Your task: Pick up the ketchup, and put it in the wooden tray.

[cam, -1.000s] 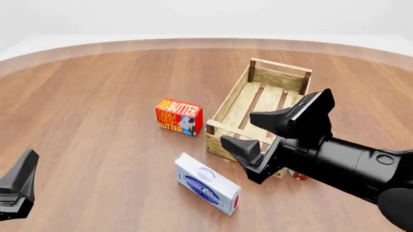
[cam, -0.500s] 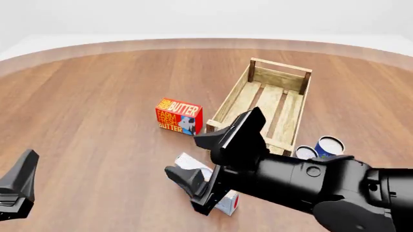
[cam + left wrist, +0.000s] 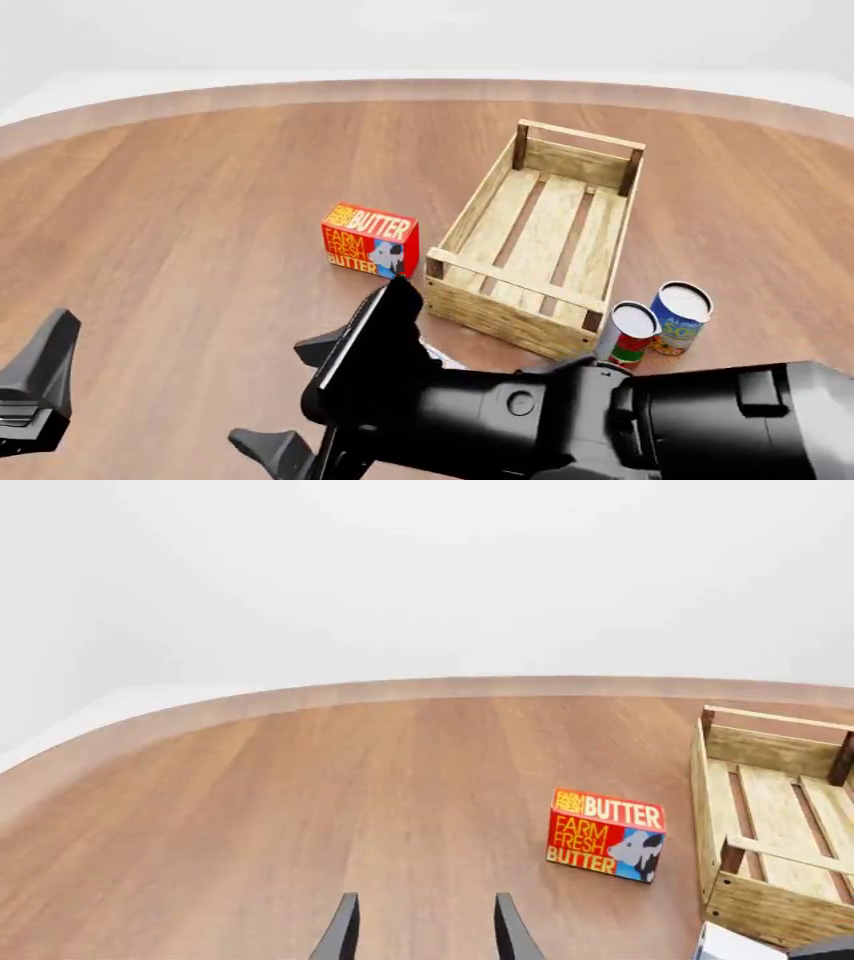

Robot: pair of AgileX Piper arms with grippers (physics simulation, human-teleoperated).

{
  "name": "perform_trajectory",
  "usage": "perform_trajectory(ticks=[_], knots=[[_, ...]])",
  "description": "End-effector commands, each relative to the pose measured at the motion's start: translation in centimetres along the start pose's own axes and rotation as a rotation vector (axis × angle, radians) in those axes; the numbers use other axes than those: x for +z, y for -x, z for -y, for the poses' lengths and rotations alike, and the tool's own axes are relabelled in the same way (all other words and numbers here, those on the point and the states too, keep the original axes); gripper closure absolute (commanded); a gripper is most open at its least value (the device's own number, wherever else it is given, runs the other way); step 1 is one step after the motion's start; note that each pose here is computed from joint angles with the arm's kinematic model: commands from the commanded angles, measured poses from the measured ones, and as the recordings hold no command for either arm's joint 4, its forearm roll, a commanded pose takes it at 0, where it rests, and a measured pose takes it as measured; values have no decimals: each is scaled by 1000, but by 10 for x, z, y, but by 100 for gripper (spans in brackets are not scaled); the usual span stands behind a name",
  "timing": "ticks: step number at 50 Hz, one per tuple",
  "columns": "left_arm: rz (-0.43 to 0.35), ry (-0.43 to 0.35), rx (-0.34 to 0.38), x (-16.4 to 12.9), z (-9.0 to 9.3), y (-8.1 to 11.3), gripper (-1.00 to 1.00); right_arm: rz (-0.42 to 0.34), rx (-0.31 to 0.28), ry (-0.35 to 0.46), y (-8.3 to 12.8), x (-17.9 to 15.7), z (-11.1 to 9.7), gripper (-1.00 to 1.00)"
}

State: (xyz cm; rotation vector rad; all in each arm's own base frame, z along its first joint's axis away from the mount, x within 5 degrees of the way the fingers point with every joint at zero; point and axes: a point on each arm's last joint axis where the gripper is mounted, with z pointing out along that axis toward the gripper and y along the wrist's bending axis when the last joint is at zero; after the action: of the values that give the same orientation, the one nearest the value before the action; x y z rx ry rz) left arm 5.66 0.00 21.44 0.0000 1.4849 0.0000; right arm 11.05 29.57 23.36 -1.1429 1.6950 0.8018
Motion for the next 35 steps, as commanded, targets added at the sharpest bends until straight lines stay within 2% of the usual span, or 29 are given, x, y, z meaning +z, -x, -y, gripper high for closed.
perform_trajectory(ticks=[1,7,24,35], knots=[[0,0,0,0,0,0,-100,-31,-39,73,2,26,-27,-100],[0,0,0,0,0,0,-100,-55,-79,98,3,39,-38,-100],[0,0,0,0,0,0,-100,-91,-142,163,9,65,-69,-100],[0,0,0,0,0,0,-100,-112,-171,178,8,79,-77,-100]])
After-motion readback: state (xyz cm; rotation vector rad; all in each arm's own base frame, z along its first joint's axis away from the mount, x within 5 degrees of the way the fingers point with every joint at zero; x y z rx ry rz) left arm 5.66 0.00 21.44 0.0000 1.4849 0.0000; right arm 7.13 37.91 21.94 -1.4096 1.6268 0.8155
